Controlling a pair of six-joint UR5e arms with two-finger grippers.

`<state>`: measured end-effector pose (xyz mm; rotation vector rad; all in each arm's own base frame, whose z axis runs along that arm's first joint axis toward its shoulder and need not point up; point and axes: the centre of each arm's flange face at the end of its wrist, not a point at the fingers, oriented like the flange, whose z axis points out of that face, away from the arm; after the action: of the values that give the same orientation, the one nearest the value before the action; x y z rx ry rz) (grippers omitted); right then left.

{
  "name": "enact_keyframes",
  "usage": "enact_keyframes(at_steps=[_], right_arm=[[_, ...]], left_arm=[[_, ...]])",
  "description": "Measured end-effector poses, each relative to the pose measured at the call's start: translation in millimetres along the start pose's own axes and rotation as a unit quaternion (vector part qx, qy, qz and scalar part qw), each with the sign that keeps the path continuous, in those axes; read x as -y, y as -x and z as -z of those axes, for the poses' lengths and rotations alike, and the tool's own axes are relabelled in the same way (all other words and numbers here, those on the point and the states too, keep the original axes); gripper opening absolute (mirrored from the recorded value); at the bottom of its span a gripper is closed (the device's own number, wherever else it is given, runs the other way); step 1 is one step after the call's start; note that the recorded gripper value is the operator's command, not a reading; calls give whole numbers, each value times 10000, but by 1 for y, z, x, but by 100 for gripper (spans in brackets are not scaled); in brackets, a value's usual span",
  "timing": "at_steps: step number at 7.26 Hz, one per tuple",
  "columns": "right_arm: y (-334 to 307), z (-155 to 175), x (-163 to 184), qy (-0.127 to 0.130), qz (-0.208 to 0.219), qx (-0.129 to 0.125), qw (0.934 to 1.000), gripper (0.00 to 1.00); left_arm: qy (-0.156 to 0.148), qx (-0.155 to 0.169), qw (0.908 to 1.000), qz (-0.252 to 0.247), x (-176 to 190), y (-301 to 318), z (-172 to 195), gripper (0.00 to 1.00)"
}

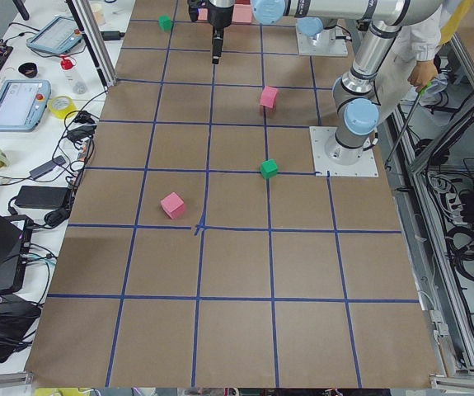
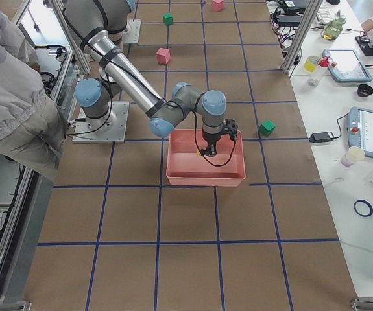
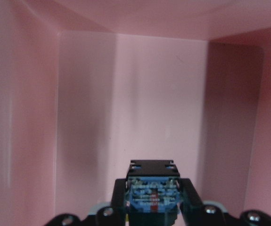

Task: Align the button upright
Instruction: 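Carry the button out of the bin to the table center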

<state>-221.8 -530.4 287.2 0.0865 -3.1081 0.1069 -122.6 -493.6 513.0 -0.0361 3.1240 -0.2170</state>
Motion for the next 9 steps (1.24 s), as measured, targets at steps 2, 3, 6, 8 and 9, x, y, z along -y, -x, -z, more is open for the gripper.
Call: enact_keyframes(at_steps=[2,3,6,8,9], right_arm=[[24,64,29,-70,289,45,9995,0],[43,87,42,-115,481,37,9988,0],[165,115,73,-262,657,326,9970,0],[300,108,88,-305,319,527,9976,0],[360,97,91,-364,136,598,9975,0]], left_arm=[[-10,4,10000,0,0,0,1,100],[-10,5,10000,0,0,0,1,100],[-11,5,10000,0,0,0,1,100],[-9,0,10000,0,1,0,1,100],[-5,-11,10000,2,2,0,1,100]])
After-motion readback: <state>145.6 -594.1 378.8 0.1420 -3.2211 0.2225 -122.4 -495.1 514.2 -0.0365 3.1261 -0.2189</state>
